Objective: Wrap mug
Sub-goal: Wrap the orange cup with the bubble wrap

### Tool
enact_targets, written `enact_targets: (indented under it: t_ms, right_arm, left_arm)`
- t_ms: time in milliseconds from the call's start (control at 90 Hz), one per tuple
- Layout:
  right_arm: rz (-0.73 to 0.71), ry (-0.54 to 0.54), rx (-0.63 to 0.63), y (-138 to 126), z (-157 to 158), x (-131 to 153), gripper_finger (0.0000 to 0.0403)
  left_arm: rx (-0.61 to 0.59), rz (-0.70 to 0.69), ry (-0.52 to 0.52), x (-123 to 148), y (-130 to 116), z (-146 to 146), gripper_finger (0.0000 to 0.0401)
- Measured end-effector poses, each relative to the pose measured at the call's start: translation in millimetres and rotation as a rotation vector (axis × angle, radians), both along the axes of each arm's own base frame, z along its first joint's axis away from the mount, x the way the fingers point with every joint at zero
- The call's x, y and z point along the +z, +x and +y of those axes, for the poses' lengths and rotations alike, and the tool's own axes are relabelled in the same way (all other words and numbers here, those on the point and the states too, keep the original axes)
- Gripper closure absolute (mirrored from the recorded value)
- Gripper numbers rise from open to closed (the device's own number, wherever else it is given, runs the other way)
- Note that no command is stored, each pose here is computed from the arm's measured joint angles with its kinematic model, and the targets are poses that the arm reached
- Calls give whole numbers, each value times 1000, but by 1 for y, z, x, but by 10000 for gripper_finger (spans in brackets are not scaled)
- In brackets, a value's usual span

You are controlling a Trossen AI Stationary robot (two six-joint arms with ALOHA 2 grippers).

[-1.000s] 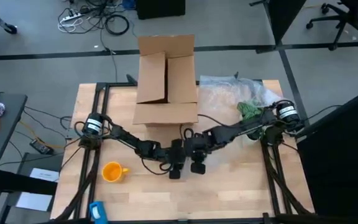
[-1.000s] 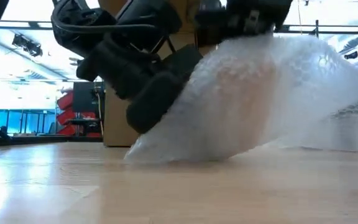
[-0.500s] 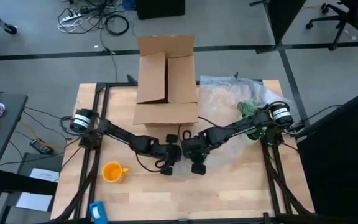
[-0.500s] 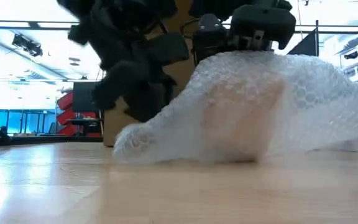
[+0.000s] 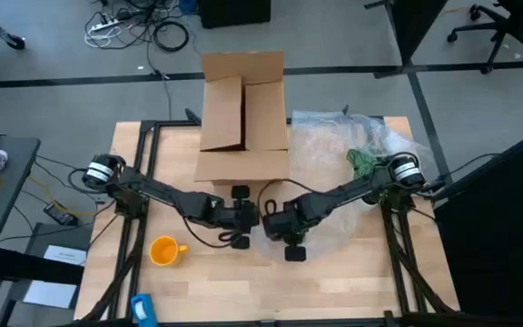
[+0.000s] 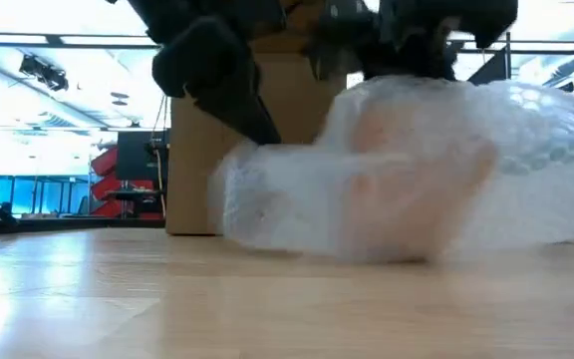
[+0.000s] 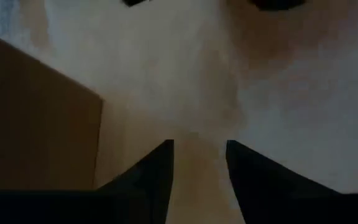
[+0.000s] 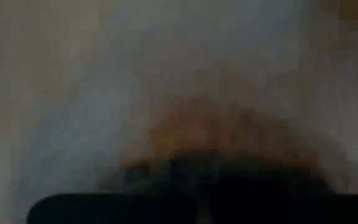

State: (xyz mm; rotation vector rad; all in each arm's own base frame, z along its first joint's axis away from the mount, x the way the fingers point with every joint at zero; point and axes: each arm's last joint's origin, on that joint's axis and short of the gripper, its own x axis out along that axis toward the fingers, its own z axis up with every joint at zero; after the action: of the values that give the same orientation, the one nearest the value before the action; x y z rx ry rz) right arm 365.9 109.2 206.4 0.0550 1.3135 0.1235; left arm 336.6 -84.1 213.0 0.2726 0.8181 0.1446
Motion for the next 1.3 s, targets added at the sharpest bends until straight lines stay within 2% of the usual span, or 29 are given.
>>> enact_targets:
  t_ms: [233,356,556,689,978,1178,1300]
  right_arm:
    - [-28,-37,115,8,24,-22,403]
    - [-27,-64,114,9,30,-27,403]
    - [-54,-76,101,12,37,0,403]
    - [-85,-85,98,13,38,30,403]
    - [-97,-72,87,11,48,68,403]
    - [-144,-44,88,10,60,73,403]
    - [-124,-69,82,8,60,64,403]
  left_arm:
    - [-9,-162,-42,-29,11,-5,268]
    - [-56,-177,-46,-24,7,-14,268]
    - [-87,-210,-12,2,-9,-24,268]
    - [-80,-219,8,4,-12,-29,268]
    - [-69,-232,-30,2,-19,-42,268]
    - [-50,-258,-48,3,-23,-52,268]
    - [-44,-280,-65,4,-25,-58,268]
